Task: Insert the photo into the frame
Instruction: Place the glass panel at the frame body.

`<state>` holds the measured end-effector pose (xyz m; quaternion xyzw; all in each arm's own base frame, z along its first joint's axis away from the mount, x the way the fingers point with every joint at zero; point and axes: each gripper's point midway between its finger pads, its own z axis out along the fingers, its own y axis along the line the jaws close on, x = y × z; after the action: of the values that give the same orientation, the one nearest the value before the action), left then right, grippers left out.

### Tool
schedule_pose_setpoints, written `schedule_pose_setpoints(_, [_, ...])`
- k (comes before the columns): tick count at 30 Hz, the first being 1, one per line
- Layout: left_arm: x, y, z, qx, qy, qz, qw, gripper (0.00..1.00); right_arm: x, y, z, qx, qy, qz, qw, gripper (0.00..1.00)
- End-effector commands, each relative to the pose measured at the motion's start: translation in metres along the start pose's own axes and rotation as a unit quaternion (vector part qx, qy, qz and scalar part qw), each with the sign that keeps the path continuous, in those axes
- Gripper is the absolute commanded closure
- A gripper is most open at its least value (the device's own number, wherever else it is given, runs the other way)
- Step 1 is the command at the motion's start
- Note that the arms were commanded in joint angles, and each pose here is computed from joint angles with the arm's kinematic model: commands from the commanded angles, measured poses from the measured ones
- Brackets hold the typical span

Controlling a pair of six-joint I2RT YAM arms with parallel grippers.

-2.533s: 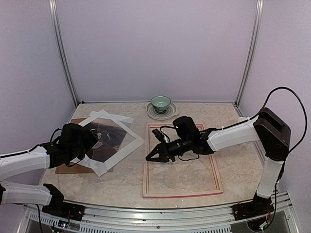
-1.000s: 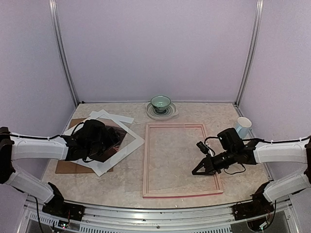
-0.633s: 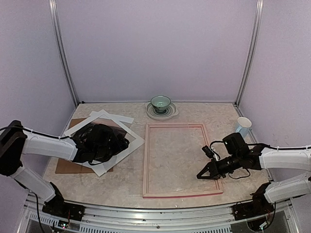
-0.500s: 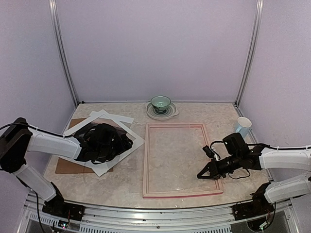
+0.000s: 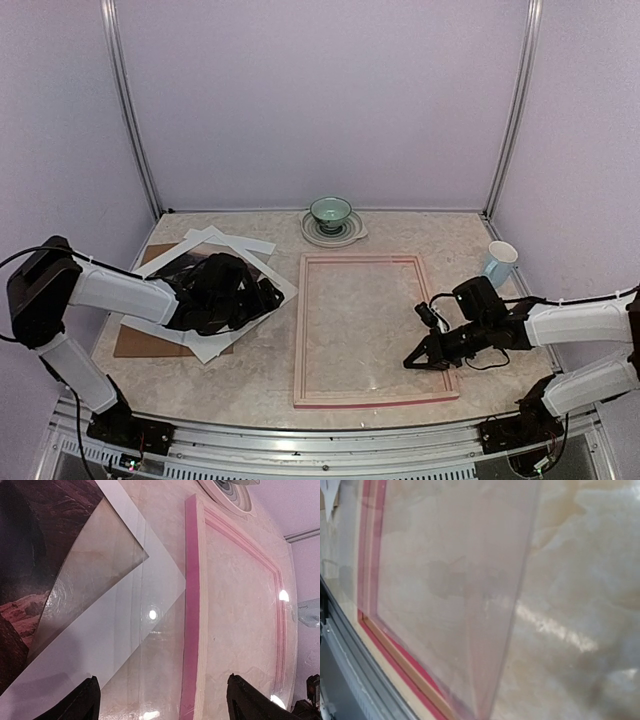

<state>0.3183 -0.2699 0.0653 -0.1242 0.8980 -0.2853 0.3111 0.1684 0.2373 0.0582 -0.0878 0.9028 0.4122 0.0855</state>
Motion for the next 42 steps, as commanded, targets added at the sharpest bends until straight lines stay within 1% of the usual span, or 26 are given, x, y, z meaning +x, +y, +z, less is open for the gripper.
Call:
schedule_pose_setpoints(1, [-0.009, -0.024, -0.006, 0.047, -0.015, 0.009, 0.999, 0.14, -0.008, -0.003, 0.005, -0.004, -0.012, -0.009, 1.000, 1.00])
schedule_pose_setpoints(3, [-0.009, -0.029, -0.009, 0.060, -0.016, 0.010, 0.998, 0.16, -0.009, -0.003, 0.008, -0.008, -0.009, -0.010, 1.000, 1.00])
schedule_pose_setpoints(6, [-0.006, -0.026, -0.006, 0.055, -0.010, 0.008, 0.998, 0.18, -0.008, -0.005, 0.013, -0.010, 0.000, -0.008, 1.000, 0.98])
schedule_pose_setpoints(8, [-0.002, -0.023, -0.003, 0.050, -0.003, 0.006, 0.999, 0.19, -0.007, -0.006, 0.015, -0.010, 0.005, -0.007, 1.000, 0.93])
schedule_pose_setpoints(16, [0.000, -0.015, -0.001, 0.034, 0.000, 0.005, 0.999, 0.19, -0.009, -0.004, 0.015, -0.013, 0.006, -0.009, 1.000, 0.71])
schedule_pose_setpoints(21, [0.003, -0.012, 0.001, 0.027, 0.006, 0.003, 1.000, 0.19, -0.012, -0.003, 0.017, -0.014, 0.007, -0.011, 1.000, 0.63])
schedule_pose_setpoints(28, [0.004, -0.005, 0.002, 0.013, 0.008, 0.003, 1.000, 0.20, -0.020, -0.001, 0.021, -0.018, -0.002, -0.016, 1.000, 0.56])
schedule_pose_setpoints(31, [0.004, -0.006, 0.002, 0.013, 0.007, 0.003, 1.000, 0.20, -0.022, -0.002, 0.023, -0.017, -0.001, -0.014, 1.000, 0.55])
schedule_pose_setpoints(35, [0.006, -0.007, 0.004, 0.016, 0.013, 0.005, 1.000, 0.25, -0.023, -0.004, 0.026, -0.016, 0.000, -0.013, 1.000, 0.54])
schedule_pose_setpoints(39, [0.009, -0.006, 0.007, 0.012, 0.021, 0.007, 1.000, 0.30, -0.026, -0.008, 0.027, -0.004, -0.008, -0.010, 1.000, 0.49])
schedule_pose_setpoints(42, [0.011, -0.002, 0.009, 0.004, 0.023, 0.010, 1.000, 0.34, -0.029, -0.010, 0.028, -0.001, -0.013, -0.008, 1.000, 0.48])
